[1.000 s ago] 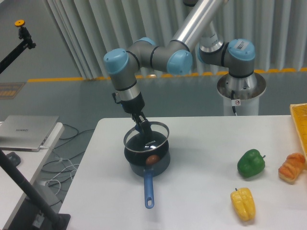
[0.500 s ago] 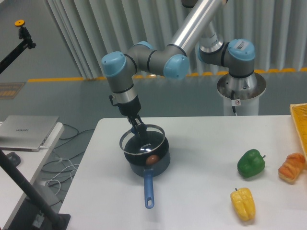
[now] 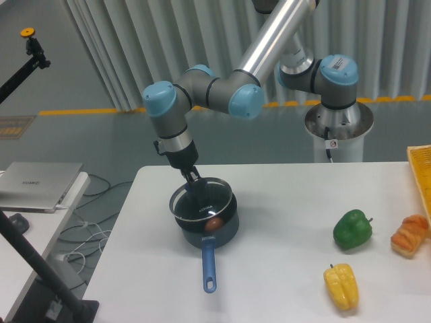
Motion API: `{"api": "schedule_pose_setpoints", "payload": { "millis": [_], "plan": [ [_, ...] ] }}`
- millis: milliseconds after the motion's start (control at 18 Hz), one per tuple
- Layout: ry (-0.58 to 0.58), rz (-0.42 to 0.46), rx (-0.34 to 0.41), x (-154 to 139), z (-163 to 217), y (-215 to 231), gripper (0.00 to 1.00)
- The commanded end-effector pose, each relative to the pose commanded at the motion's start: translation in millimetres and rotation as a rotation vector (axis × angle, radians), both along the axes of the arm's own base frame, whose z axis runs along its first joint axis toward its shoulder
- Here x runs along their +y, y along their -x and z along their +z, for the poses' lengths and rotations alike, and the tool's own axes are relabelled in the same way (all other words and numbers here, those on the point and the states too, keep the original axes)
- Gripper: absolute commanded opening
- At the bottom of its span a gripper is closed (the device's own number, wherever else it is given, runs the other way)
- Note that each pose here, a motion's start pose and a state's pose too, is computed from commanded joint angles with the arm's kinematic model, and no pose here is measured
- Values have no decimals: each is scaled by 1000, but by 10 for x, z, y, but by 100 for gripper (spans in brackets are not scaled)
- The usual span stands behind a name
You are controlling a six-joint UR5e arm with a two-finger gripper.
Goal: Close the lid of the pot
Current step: 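Lower the glass lid onto the saucepan rim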
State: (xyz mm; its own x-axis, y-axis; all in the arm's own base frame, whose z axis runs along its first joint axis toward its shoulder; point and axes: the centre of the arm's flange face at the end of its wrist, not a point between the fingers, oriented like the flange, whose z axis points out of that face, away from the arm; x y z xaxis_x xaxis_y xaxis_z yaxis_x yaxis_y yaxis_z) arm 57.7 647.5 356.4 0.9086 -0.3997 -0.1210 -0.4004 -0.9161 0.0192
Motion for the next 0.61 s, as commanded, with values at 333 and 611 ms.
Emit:
{"api": "schedule_pose_setpoints", "payload": {
  "millis": [333,611],
  "plan": [
    [1,4,-5,13,-13,36,49],
    [4,9,-5,21,-32,67,49]
  ]
}}
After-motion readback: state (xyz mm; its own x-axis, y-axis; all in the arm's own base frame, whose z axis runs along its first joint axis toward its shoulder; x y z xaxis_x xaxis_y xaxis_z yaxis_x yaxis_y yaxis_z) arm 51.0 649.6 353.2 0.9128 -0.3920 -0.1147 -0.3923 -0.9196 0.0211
